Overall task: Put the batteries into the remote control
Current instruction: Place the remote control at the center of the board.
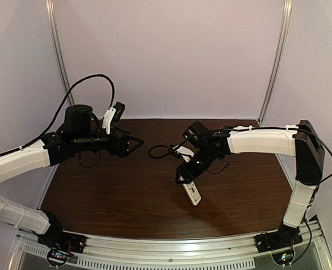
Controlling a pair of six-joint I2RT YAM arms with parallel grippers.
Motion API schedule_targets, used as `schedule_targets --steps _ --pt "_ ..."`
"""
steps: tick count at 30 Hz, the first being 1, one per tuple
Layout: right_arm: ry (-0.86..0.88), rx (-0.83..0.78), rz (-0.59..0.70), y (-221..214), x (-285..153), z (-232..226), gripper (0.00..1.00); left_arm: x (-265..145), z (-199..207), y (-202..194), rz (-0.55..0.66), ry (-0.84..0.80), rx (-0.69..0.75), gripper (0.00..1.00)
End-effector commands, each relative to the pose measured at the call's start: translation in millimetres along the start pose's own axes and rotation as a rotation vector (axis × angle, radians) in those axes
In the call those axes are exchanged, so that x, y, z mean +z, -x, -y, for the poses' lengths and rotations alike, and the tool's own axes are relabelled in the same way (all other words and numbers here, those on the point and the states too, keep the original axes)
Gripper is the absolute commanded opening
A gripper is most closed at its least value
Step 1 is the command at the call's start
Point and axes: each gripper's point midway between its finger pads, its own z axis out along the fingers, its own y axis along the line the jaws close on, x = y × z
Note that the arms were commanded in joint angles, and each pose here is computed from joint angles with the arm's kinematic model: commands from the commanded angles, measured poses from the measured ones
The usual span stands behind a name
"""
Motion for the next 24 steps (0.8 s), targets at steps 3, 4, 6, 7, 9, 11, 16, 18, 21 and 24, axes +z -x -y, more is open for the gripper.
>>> schedule_targets --steps 3,4,6,7,9,11,16,18,21,24 --pt "-0.137 -0.035 -0.092 -2 23 13 0.21 -3 -26 -4 -0.006 0.121 -0.011 0.97" --pt "-0.137 -0.033 -0.107 -2 30 14 0.22 -4 -31 -3 -0.011 0.145 -0.012 0.97" --pt "-0.140 -0.028 -0.129 -1 43 15 0.23 -6 -40 1 -0.013 0.202 -0.016 0.97" --pt "-0.149 -0.027 -0.141 -1 49 17 0.24 -8 -46 2 -0.016 0.233 -0.021 0.97" --pt "-0.170 -0.023 -0.156 -2 58 21 0.28 -11 -57 4 -0.017 0.287 -0.040 0.97" --pt "-0.195 -0.026 -0.168 -3 66 24 0.32 -13 -66 3 -0.017 0.323 -0.059 0.97" --pt "-0.235 -0.025 -0.207 -9 80 28 0.42 -15 -75 2 -0.006 0.346 -0.083 0.97" --pt "-0.234 -0.023 -0.206 -9 83 26 0.49 -14 -75 1 -0.005 0.342 -0.084 0.97" --pt "-0.219 -0.021 -0.200 -8 85 21 0.61 -13 -77 -5 -0.025 0.350 -0.086 0.97" --pt "-0.197 -0.022 -0.183 -4 83 15 0.71 -11 -77 -9 -0.042 0.342 -0.093 0.97"
